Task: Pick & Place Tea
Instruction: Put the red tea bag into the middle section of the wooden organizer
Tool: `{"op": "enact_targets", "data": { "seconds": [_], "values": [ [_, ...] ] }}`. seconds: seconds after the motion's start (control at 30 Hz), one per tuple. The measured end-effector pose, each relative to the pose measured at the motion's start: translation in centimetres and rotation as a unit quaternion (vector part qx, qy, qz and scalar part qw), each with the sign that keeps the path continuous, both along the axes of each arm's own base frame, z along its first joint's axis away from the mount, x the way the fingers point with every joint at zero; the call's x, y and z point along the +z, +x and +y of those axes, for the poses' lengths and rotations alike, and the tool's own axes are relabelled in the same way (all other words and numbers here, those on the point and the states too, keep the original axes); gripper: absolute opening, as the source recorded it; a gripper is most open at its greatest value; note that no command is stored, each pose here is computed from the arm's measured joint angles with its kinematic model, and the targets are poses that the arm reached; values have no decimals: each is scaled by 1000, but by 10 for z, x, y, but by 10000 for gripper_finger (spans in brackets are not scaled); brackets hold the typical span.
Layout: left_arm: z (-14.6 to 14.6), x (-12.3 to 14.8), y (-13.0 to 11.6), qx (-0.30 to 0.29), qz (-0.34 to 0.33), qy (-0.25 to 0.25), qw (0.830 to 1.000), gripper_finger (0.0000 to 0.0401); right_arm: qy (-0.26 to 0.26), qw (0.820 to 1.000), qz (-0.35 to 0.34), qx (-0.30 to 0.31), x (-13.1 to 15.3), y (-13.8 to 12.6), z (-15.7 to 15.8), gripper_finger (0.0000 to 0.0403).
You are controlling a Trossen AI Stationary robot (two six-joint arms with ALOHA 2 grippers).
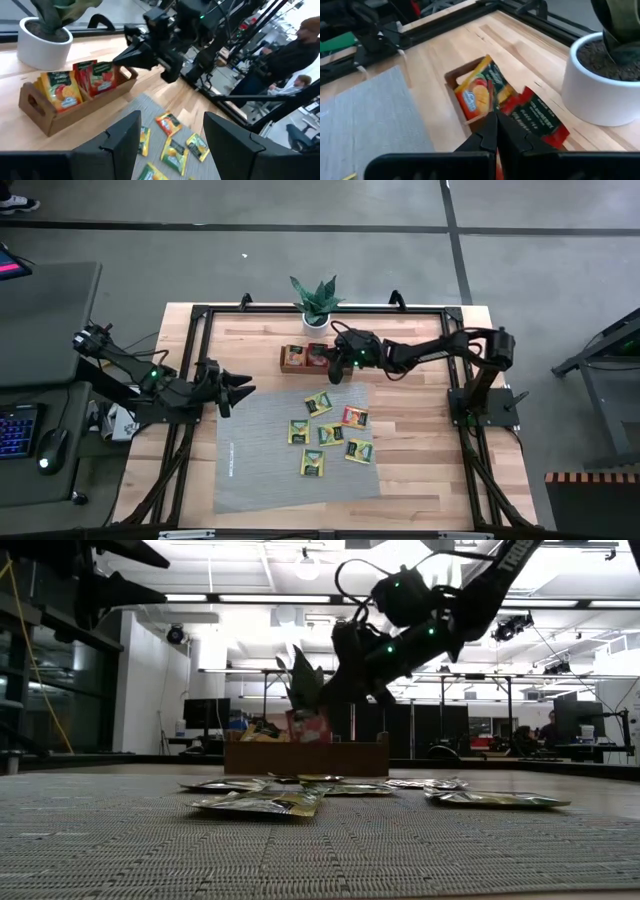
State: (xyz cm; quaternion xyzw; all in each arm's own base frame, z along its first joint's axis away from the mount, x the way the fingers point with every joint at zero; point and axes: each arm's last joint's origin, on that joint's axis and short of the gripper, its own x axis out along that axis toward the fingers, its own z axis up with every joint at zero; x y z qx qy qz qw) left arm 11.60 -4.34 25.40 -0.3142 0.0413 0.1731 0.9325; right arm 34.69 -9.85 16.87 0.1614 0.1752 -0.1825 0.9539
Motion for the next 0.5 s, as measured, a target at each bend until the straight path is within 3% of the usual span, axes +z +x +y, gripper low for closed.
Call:
{"op": "enact_targets", "data": {
  "seconds": [0.5],
  "values": [
    [0,0,0,2,-3,-2,1000,214,15,1000,-7,-19,-3,-5,-21,0]
  ]
}}
